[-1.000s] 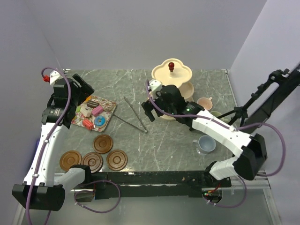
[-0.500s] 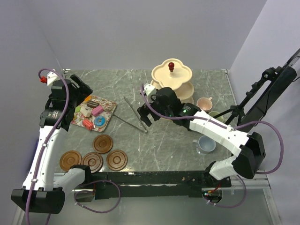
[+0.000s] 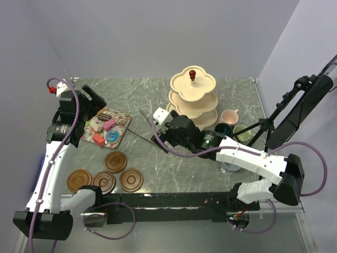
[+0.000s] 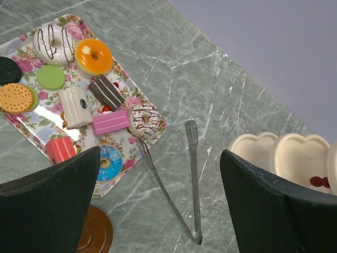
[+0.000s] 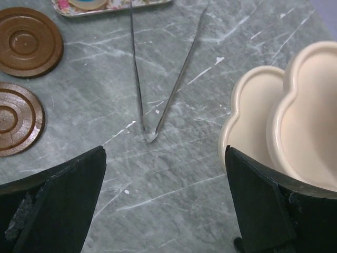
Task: Serve the afternoon tea
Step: Pick up the clamp from the center of the board.
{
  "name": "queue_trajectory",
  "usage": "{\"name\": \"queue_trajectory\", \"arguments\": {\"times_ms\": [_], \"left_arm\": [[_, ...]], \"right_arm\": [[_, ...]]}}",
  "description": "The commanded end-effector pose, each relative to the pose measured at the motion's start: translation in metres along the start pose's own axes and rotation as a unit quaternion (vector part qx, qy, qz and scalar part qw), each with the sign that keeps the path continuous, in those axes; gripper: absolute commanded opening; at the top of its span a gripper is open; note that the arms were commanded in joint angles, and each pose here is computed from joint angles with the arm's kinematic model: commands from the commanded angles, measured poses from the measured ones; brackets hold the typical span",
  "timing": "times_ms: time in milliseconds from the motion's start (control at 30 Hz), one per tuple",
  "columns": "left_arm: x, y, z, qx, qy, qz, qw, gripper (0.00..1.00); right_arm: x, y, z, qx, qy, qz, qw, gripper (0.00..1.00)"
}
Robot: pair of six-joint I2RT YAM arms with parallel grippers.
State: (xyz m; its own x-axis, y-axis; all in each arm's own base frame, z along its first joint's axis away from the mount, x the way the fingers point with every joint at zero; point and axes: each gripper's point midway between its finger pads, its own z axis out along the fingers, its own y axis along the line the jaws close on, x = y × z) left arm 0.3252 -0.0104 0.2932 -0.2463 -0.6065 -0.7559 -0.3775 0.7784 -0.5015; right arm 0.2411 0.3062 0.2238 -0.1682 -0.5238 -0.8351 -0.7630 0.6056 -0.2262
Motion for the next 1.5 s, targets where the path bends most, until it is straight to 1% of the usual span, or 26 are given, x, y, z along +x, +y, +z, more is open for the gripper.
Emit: {"name": "queue_trajectory", "arguments": {"times_ms": [0, 167, 333, 433, 533, 633, 733, 800, 900, 1067, 1200, 1300, 1467], "left_arm": [[-0.001, -0.007, -0.002, 0.024, -0.004, 0.004, 1.000, 1.00], [-0.001, -0.005, -0.008, 0.030, -0.008, 0.014, 0.999, 1.00], [-0.004, 0.000, -0.011, 0.017, -0.011, 0.026, 0.999, 1.00], [-0.013, 0.001, -0.018, 0.013, -0.028, 0.036, 0.999, 1.00], [-0.017, 0.002, -0.026, 0.010, -0.039, 0.032, 0.999, 1.00], [-0.010, 0.000, -0.028, 0.019, -0.036, 0.042, 0.998, 1.00], [-0.008, -0.003, -0.032, 0.015, -0.043, 0.072, 0.996, 1.00], [-0.014, -0.001, -0.038, -0.003, -0.057, 0.083, 0.995, 1.00], [-0.024, 0.005, -0.047, -0.022, -0.080, 0.076, 0.994, 1.00], [-0.034, 0.007, -0.054, -0.017, -0.105, 0.060, 0.993, 1.00], [-0.042, 0.000, -0.056, -0.010, -0.107, 0.056, 0.993, 1.00], [-0.048, 0.001, -0.058, -0.013, -0.112, 0.047, 0.992, 1.00], [-0.045, 0.004, -0.058, -0.012, -0.114, 0.030, 0.993, 1.00]], "right_arm": [[-0.017, 0.005, -0.011, 0.041, -0.018, -0.042, 0.998, 0.99], [-0.023, 0.035, -0.005, 0.038, -0.005, -0.081, 0.996, 0.99], [-0.037, 0.058, 0.000, 0.034, -0.006, -0.095, 0.995, 0.99], [-0.044, 0.073, 0.007, 0.042, 0.004, -0.117, 0.992, 0.99], [-0.046, 0.088, 0.013, 0.050, 0.024, -0.146, 0.988, 0.99], [-0.053, 0.106, 0.020, 0.027, 0.029, -0.152, 0.988, 0.98], [-0.060, 0.126, 0.034, -0.013, 0.034, -0.156, 0.987, 0.98], [-0.052, 0.136, 0.048, -0.034, 0.060, -0.165, 0.984, 0.98], [-0.040, 0.132, 0.062, -0.040, 0.096, -0.157, 0.982, 0.96], [-0.027, 0.115, 0.078, -0.077, 0.105, -0.098, 0.987, 0.94], [-0.017, 0.091, 0.101, -0.077, 0.127, -0.063, 0.987, 0.94], [-0.005, 0.078, 0.116, -0.072, 0.143, -0.062, 0.985, 0.94], [0.012, 0.068, 0.135, -0.109, 0.151, -0.044, 0.982, 0.92]]}}
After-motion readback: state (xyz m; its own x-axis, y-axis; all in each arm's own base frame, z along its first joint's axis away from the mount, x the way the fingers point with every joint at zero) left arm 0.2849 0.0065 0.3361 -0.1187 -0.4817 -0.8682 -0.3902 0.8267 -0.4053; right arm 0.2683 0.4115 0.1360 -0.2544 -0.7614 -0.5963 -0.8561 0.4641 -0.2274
